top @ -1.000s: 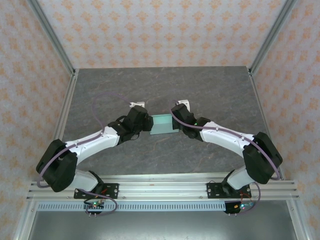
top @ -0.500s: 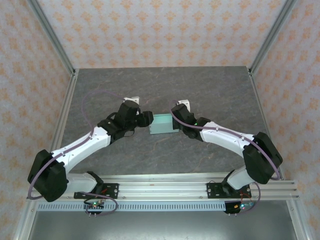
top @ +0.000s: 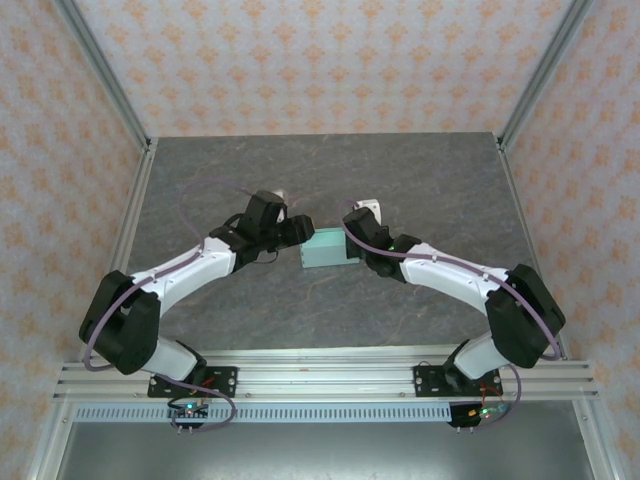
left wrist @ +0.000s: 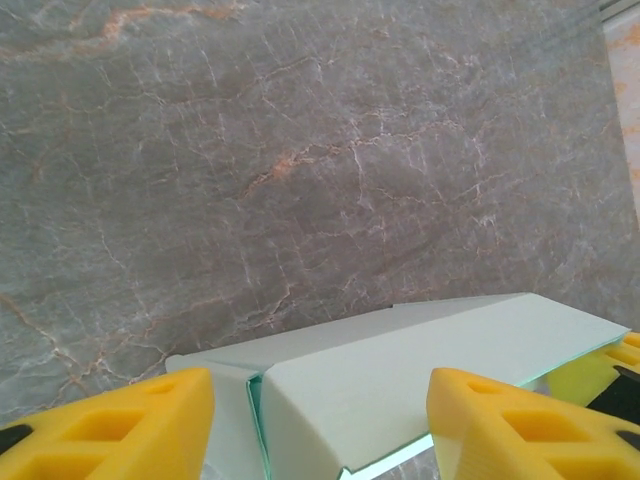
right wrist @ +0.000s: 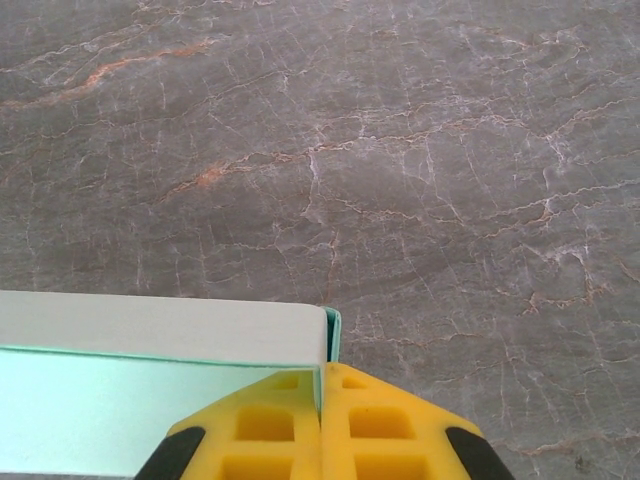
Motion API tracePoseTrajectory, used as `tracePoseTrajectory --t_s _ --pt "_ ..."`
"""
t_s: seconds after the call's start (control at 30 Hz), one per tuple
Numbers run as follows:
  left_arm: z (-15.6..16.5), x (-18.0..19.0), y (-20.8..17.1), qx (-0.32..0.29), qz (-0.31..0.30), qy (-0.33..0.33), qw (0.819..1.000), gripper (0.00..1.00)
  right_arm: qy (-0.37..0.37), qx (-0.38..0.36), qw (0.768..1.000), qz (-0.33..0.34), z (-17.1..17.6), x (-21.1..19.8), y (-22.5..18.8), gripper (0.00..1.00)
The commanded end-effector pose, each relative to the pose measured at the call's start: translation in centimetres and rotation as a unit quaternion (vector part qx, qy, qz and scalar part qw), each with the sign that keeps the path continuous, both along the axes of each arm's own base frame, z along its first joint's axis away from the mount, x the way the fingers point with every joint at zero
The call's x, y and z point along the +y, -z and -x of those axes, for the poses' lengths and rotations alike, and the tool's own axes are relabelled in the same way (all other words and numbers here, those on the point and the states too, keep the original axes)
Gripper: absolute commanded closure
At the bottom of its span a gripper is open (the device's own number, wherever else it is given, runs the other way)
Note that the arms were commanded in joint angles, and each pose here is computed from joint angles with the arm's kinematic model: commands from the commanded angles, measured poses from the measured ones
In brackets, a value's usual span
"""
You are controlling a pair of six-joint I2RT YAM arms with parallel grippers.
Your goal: Fold the paper box
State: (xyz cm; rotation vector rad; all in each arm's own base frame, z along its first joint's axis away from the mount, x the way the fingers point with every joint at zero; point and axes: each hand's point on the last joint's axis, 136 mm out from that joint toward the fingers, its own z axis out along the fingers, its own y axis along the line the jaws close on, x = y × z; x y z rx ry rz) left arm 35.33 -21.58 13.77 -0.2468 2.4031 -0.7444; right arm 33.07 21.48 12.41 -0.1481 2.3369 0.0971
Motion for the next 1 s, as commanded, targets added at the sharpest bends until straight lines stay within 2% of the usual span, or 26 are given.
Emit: tracePoseTrajectory --t_s 0.0,0.43,0.97 --pt "0.9 -0.1 2.1 0.021 0.005 -0.003 1.000 0.43 0.006 0.024 0.999 0.024 1.1 -1.2 1.6 1.00" --pt "3.4 1.1 7.2 0.063 -0.018 -0.005 0.998 0.56 0.009 0.010 1.000 0.026 1.1 -1.7 0.4 0.95" --pt "5.0 2.1 9.0 0.075 -0.049 -0.010 0.996 0.61 -0.016 0.010 1.000 0.002 1.0 -0.3 -1.4 0.80"
